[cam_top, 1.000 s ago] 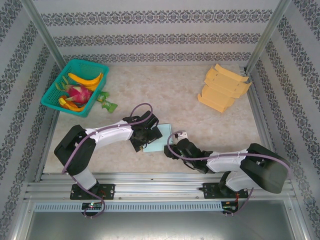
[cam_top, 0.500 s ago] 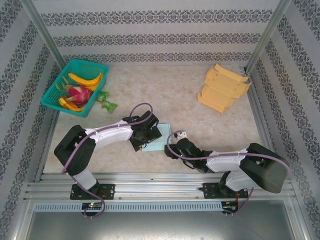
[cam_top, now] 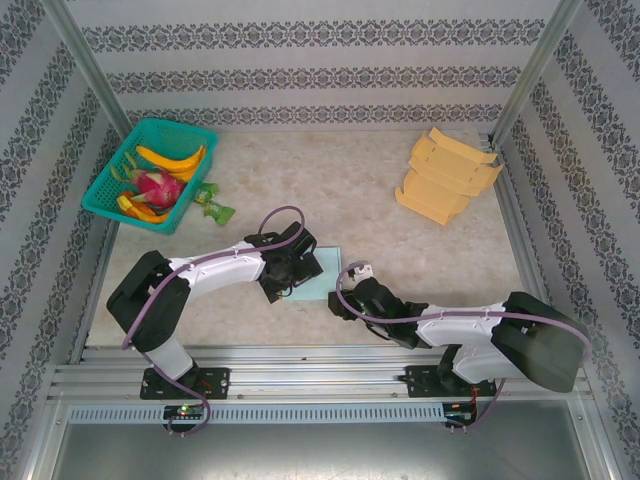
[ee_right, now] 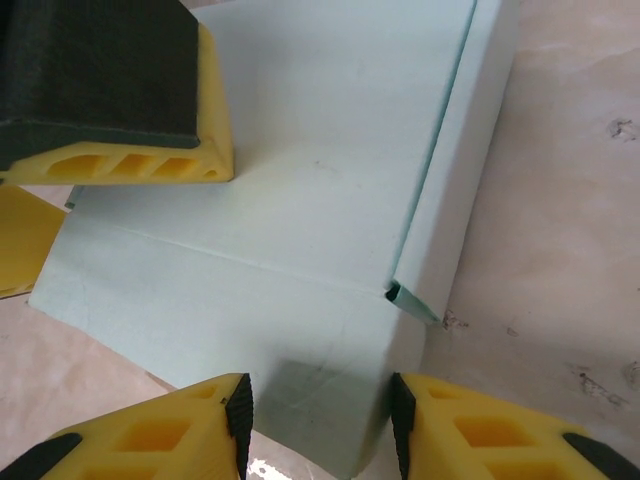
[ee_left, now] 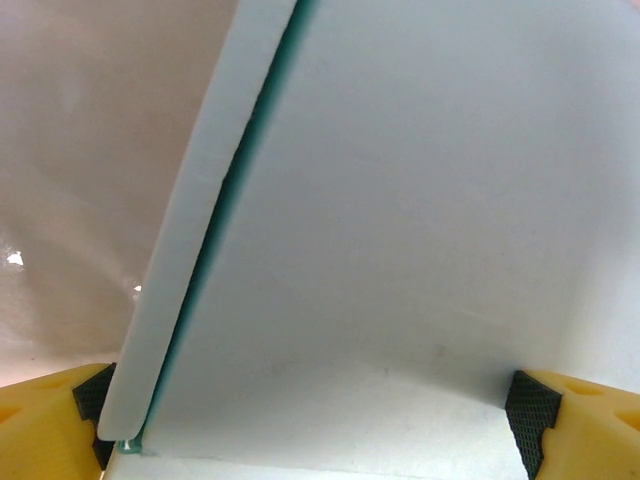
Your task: Fold the paper box
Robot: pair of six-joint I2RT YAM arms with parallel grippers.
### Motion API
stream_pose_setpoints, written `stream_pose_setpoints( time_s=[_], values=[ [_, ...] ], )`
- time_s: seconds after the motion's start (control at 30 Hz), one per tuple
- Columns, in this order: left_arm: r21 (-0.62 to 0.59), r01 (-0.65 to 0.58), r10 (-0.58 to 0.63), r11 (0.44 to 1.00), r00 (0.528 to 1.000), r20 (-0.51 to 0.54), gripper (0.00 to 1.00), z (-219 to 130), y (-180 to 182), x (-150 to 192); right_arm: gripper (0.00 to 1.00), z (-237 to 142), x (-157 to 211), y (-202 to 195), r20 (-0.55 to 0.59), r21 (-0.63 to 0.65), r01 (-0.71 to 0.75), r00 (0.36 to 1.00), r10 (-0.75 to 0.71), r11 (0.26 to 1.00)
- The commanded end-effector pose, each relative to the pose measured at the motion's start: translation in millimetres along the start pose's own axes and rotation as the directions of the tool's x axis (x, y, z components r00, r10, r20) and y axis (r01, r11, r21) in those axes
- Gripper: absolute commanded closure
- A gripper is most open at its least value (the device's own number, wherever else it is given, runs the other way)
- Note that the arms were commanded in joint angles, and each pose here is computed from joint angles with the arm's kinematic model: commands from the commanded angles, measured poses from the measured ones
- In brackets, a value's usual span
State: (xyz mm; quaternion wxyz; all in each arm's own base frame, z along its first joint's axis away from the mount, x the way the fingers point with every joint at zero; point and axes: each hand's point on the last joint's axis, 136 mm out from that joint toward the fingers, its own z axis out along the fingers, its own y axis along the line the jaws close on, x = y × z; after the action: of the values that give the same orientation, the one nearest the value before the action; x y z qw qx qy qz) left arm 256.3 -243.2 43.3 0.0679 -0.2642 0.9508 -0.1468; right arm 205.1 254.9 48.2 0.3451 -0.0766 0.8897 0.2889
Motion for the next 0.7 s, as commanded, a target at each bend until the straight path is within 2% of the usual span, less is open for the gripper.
stream_pose_setpoints(
  time_s=[0.0, 0.67],
  values=[
    [-0.083, 0.006, -0.006, 0.997, 1.000, 0.004, 0.02, 4, 25, 3, 0.58, -1, -6, 2, 0.035, 0.008, 0.033, 0.999, -0.033, 0.999],
    [-0.086, 0.000, 0.001, 0.996, 1.000, 0.005, 0.02, 6, 23, 1, 0.65, 11, -4, -4, 0.029, 0.046, 0.064, 0.997, -0.066, 0.997]
  ],
)
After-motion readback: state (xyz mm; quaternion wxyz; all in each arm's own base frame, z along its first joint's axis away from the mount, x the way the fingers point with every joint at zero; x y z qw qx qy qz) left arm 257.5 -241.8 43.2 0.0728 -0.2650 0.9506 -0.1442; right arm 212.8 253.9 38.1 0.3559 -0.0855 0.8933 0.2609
